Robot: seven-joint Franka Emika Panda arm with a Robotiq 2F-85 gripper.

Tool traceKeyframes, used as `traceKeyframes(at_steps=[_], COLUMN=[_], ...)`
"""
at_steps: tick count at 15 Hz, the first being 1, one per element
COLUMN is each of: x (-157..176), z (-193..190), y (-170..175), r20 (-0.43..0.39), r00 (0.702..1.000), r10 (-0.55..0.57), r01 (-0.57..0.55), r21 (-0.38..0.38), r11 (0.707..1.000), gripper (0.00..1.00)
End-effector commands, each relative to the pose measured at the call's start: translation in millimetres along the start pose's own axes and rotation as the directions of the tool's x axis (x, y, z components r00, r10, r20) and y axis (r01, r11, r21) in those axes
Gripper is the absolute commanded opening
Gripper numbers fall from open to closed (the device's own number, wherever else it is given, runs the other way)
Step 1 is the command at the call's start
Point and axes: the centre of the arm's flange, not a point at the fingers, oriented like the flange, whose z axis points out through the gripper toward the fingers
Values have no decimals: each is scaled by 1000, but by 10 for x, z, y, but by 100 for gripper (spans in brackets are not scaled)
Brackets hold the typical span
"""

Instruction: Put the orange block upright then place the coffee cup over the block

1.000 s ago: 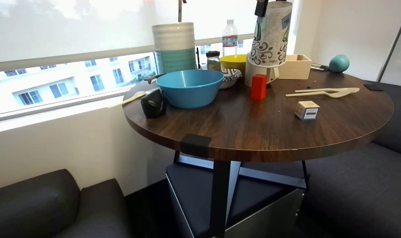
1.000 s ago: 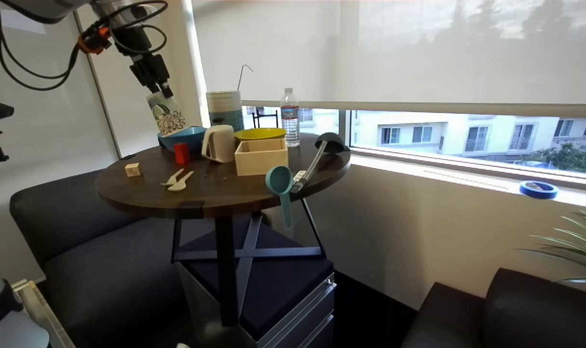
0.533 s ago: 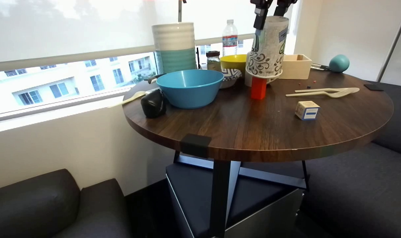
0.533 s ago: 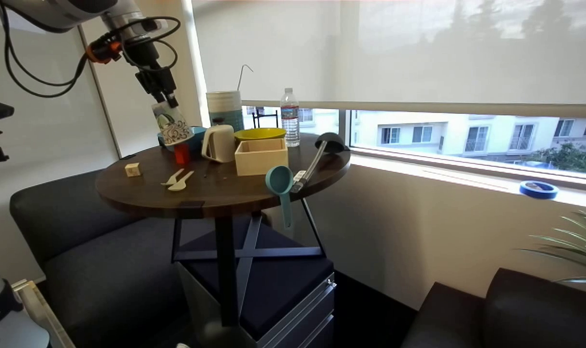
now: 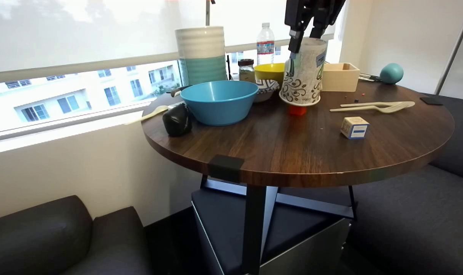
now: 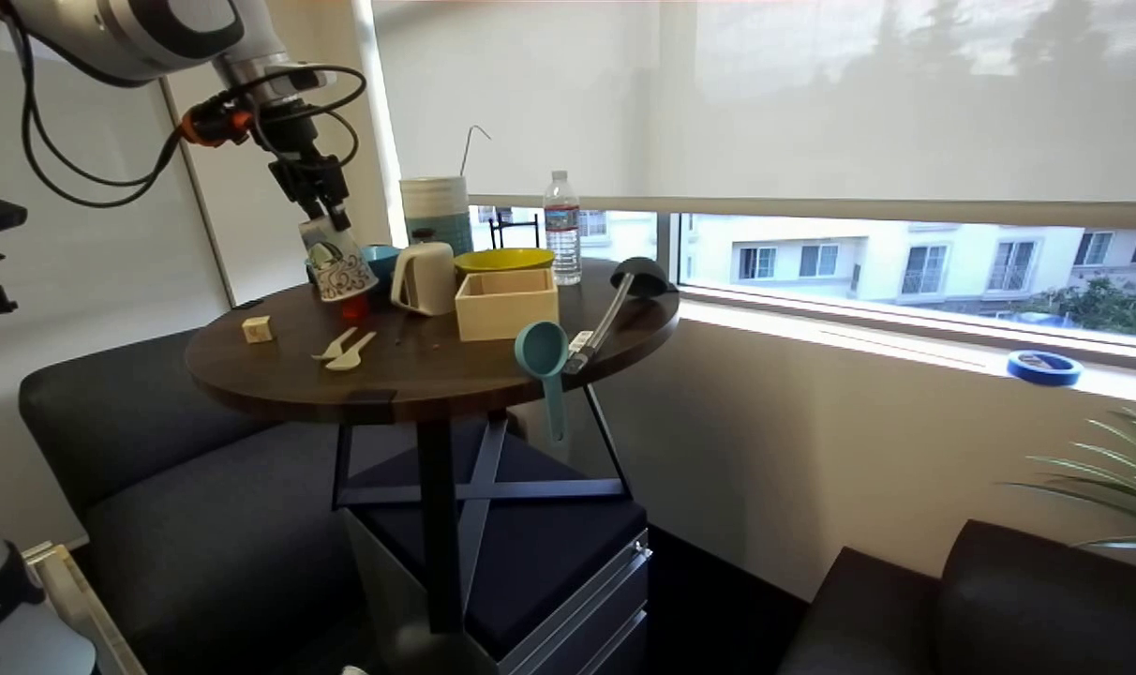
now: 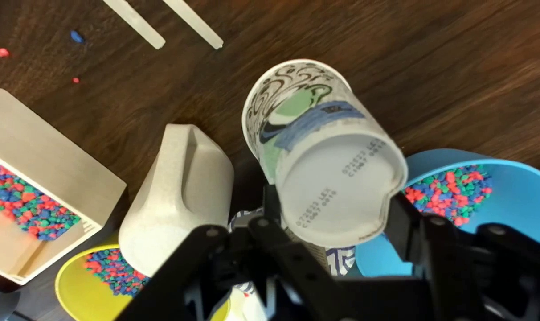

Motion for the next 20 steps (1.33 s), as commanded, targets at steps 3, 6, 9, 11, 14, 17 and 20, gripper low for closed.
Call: traceKeyframes(at_steps=[3,6,9,11,14,17,20], x=[36,-4,-30,-26,-20,-72,-149], z=[268,293,269,262,179,-37,-325], y=[-73,-104,-111,-118,-77,30,135], r20=[57,94,107,97,70,34,14], r00=[998,992,988,988,987,971,961], r10=[-35,-82,-108,-117,-143,-236,-275], r01=[32,77,104,113,140,235,275], r21=[48,51,49,43,47,21,23], r11=[998,996,993,993,989,972,961], gripper=[33,33,33,45,90,100,100])
